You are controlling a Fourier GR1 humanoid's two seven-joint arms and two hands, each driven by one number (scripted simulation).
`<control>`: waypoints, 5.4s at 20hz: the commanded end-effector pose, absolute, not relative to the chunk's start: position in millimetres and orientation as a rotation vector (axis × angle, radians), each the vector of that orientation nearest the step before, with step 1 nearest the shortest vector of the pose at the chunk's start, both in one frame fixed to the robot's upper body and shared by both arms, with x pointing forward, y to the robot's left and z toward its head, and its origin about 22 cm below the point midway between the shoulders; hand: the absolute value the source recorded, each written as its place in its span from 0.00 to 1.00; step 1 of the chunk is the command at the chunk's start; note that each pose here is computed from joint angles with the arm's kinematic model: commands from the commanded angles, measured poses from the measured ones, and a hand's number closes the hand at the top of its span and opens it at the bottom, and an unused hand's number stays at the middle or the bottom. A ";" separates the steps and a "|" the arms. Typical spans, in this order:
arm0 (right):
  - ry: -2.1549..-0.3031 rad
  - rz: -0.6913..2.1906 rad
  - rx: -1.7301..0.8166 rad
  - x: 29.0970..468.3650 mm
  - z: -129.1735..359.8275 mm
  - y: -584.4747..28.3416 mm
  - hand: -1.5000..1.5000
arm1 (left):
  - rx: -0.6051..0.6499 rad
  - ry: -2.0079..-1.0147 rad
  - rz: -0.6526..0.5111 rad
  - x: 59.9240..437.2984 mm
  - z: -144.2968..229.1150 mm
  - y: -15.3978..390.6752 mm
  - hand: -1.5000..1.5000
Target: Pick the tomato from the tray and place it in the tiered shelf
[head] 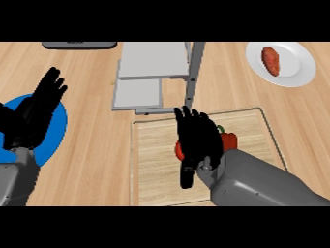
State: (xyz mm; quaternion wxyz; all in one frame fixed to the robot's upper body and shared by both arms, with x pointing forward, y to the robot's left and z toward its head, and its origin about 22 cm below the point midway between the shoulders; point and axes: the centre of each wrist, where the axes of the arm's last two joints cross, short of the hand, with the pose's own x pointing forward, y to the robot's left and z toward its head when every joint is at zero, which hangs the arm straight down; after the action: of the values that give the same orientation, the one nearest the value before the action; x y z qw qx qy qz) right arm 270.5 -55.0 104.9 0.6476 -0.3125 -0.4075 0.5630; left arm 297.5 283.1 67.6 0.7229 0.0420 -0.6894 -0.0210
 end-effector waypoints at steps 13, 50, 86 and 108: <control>-0.771 1.175 -0.780 264.5 56.8 -52.9 0.00 | 0.091 -1.532 -0.064 294.8 74.6 289.8 0.50; -1.458 0.591 -0.992 332.5 208.4 51.6 1.00 | -0.082 -1.547 -0.227 323.1 77.2 214.6 0.50; -1.362 0.037 -1.260 392.9 297.6 57.6 1.00 | 0.029 -1.526 -0.104 324.1 61.9 249.5 0.50; -1.342 -0.078 -1.278 412.6 228.1 18.6 0.00 | 0.099 -1.499 -0.036 308.2 57.6 282.4 0.50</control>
State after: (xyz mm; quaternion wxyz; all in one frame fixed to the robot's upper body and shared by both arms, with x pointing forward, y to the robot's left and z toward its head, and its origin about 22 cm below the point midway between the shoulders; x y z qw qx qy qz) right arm 409.2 23.1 243.5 0.5444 -0.5469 -0.6331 0.0612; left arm 305.3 281.1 55.5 0.7299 0.0422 -0.6819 -0.0225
